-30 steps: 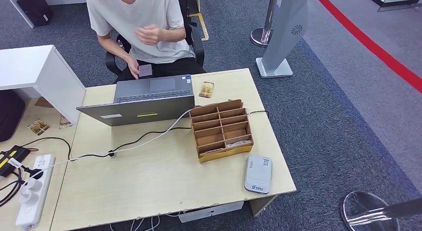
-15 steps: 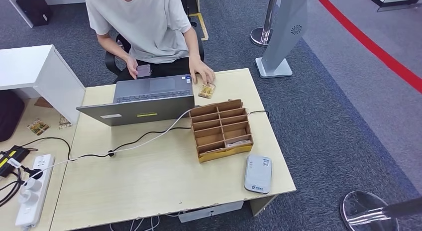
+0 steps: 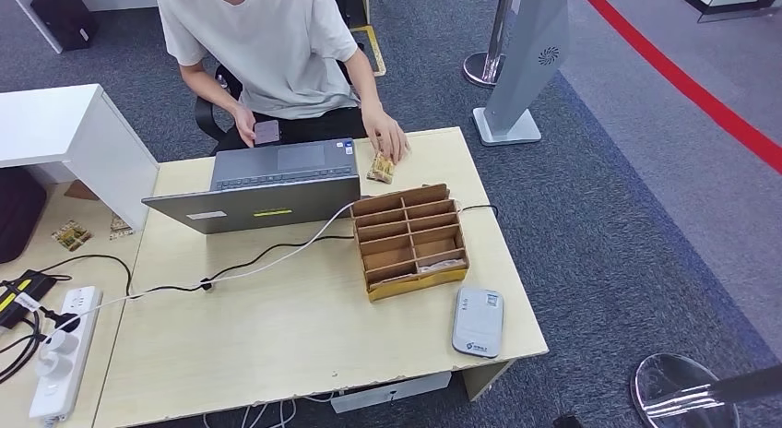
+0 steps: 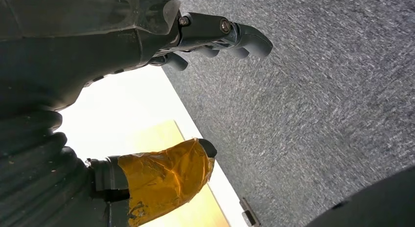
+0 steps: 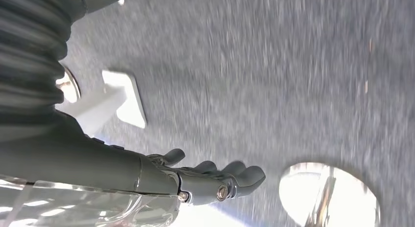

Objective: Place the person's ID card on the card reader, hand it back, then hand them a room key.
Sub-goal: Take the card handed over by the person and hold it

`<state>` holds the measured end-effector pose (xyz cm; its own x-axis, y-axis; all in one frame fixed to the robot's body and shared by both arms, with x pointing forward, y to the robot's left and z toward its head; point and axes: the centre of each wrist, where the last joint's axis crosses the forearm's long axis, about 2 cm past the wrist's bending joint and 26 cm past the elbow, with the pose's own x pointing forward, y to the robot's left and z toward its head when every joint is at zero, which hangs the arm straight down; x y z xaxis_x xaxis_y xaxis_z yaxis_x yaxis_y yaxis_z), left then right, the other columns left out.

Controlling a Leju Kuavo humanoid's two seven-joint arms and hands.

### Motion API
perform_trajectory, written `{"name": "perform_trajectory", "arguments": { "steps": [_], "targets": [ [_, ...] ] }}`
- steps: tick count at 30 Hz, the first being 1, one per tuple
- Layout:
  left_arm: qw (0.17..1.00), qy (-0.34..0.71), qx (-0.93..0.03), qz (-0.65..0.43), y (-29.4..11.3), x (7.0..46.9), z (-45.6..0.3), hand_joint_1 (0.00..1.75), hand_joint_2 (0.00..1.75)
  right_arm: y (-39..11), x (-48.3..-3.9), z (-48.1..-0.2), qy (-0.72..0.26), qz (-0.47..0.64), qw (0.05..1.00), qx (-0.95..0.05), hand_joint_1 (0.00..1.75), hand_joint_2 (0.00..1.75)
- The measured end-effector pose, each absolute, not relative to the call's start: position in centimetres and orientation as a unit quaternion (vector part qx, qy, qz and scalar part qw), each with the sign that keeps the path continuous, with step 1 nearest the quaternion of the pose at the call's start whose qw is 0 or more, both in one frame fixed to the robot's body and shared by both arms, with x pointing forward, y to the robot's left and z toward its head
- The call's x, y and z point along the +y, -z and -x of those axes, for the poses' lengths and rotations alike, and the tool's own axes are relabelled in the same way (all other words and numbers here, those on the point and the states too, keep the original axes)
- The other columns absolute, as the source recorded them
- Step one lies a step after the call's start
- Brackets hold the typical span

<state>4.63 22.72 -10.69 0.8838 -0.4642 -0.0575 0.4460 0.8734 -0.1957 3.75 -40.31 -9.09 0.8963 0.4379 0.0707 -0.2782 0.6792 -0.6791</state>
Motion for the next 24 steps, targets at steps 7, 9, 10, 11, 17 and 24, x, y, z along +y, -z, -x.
{"name": "perform_trajectory", "arguments": {
  "steps": [7, 9, 10, 11, 17, 24],
  "targets": [
    [0.965, 0.240, 0.047, 0.097, 10.7, 22.6, -4.5, 0.00, 1.75, 6.0, -48.2, -5.9, -0.190, 0.429, 0.871, -0.146, 0.00, 1.75],
    [0.964, 0.243, 0.045, 0.099, 10.7, 22.6, -4.5, 0.00, 1.75, 4.7, -50.8, -6.9, -0.187, 0.456, 0.855, -0.160, 0.00, 1.75],
    [0.963, 0.245, 0.043, 0.100, 10.7, 22.6, -4.5, 0.00, 1.75, 3.9, -52.1, -7.5, -0.186, 0.471, 0.846, -0.167, 0.00, 1.75],
    [0.963, 0.246, 0.042, 0.101, 10.7, 22.6, -4.5, 0.00, 1.75, 3.0, -53.3, -8.1, -0.185, 0.485, 0.836, -0.176, 0.00, 1.75],
    [0.962, 0.249, 0.033, 0.109, 10.7, 22.5, -4.5, 0.00, 1.75, -4.0, -60.8, -13.1, -0.187, 0.575, 0.760, -0.237, 0.00, 1.75],
    [0.960, 0.252, 0.025, 0.120, 10.6, 22.3, -4.5, 0.00, 1.75, -15.0, -66.7, -18.7, -0.187, 0.666, 0.647, -0.322, 0.00, 1.75]
  ]
}}
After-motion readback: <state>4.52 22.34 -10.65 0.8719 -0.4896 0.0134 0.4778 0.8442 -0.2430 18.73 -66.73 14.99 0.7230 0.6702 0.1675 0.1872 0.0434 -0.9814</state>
